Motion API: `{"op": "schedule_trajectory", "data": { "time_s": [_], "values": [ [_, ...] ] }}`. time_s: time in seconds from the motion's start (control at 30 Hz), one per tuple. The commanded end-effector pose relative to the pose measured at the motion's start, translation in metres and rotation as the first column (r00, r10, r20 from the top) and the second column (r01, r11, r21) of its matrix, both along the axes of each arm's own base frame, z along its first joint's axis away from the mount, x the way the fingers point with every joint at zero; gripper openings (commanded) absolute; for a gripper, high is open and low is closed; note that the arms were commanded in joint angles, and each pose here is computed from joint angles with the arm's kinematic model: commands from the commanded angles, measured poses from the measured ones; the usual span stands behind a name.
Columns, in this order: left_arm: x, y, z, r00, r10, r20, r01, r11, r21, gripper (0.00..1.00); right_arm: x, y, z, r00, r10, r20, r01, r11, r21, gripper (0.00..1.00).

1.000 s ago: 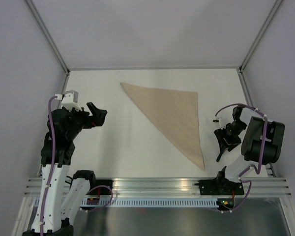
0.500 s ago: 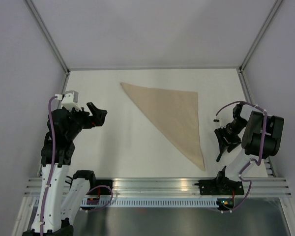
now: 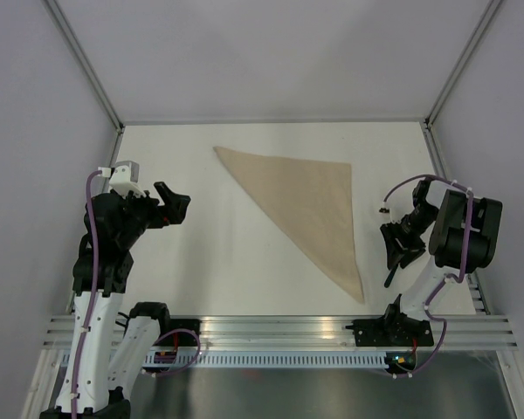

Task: Fold the napkin, place the utensils inside, and roll it up
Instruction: Pick up the knife at the center of the board.

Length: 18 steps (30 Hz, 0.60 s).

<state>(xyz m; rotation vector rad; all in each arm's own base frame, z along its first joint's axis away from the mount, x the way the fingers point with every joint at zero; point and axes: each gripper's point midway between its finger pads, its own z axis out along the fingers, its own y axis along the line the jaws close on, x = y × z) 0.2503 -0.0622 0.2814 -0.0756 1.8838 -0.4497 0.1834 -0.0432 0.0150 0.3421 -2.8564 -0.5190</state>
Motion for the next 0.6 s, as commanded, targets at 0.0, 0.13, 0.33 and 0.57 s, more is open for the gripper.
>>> {"op": "schedule_trajectory", "data": {
  "time_s": [0.0,0.13,0.33,0.57],
  "values": [
    [0.002,-0.003,0.003,0.999,-0.025,0.020,0.025,1.000,0.006,1.00,0.035,-0.010,-0.022,0.993,0.006,0.114,0.000,0.999,-0.054,0.58],
    [0.001,-0.003,0.002,1.000,-0.026,0.017,0.025,1.000,0.006,1.00,0.041,-0.005,-0.023,0.993,0.009,0.121,-0.003,0.999,-0.050,0.58],
    [0.001,-0.004,0.003,0.999,-0.027,0.020,0.027,1.000,0.006,1.00,0.056,-0.003,-0.022,0.988,0.000,0.152,0.010,0.998,-0.069,0.56],
    [0.001,-0.004,0.003,0.999,-0.030,0.019,0.030,1.000,0.005,1.00,0.080,-0.014,-0.019,0.976,-0.038,0.215,0.067,0.989,-0.129,0.54]
  ]
}}
